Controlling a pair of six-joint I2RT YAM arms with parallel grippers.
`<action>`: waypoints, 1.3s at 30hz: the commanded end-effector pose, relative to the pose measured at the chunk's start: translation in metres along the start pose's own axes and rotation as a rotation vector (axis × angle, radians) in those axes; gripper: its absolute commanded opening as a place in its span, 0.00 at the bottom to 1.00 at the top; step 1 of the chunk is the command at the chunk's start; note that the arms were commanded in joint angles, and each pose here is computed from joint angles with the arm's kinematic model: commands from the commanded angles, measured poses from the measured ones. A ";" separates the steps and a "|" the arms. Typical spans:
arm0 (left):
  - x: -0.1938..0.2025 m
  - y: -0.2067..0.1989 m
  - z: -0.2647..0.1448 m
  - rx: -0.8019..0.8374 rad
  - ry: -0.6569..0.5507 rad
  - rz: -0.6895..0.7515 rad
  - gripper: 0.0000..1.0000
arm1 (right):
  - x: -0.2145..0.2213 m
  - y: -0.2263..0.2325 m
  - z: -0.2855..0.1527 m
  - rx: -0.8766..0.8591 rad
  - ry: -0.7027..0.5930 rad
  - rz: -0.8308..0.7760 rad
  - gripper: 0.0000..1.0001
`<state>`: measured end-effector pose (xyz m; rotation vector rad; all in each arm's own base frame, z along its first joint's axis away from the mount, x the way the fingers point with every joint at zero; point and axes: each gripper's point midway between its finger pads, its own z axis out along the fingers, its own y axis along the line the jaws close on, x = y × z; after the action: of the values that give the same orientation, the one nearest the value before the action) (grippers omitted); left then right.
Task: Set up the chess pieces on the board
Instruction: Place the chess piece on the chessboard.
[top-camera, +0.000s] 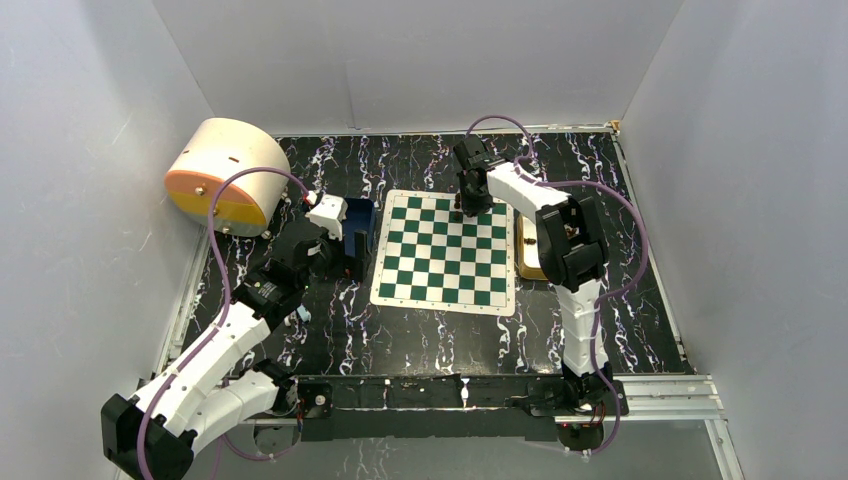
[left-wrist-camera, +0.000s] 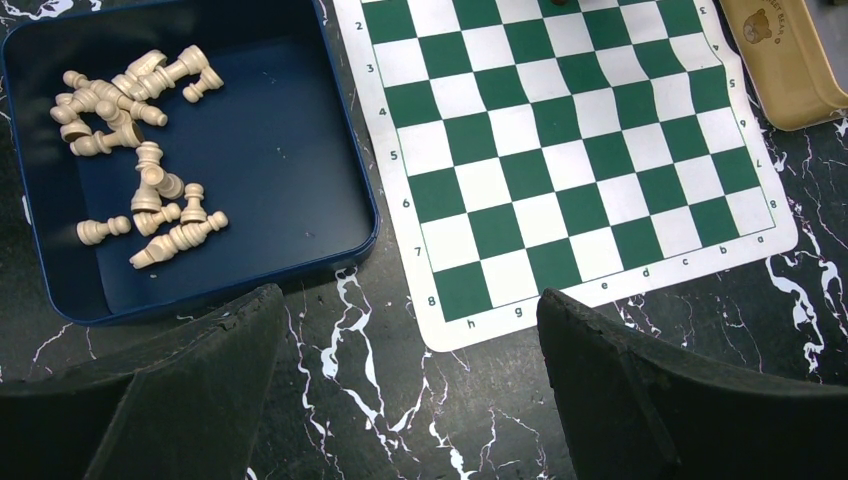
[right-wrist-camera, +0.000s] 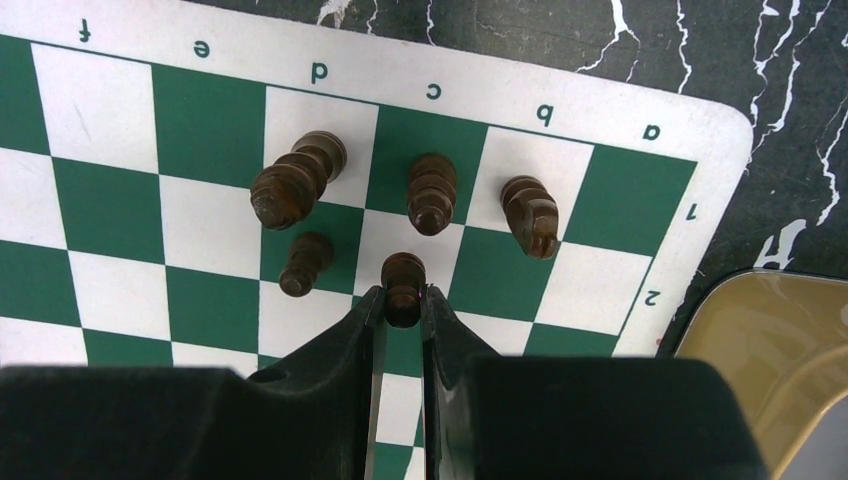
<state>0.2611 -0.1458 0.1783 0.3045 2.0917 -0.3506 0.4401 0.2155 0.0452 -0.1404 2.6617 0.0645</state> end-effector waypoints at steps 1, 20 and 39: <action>-0.006 0.002 -0.004 -0.005 -0.030 -0.003 0.94 | -0.017 0.010 -0.004 -0.014 -0.045 0.000 0.25; -0.006 0.002 -0.004 -0.005 -0.032 -0.002 0.94 | -0.005 0.006 0.007 0.028 -0.012 -0.001 0.25; -0.006 0.002 -0.004 -0.001 -0.032 -0.003 0.94 | -0.004 -0.003 0.004 0.079 -0.013 -0.008 0.26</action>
<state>0.2609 -0.1457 0.1790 0.3040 2.0895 -0.3513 0.4387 0.2173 0.0325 -0.1513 2.6714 0.0006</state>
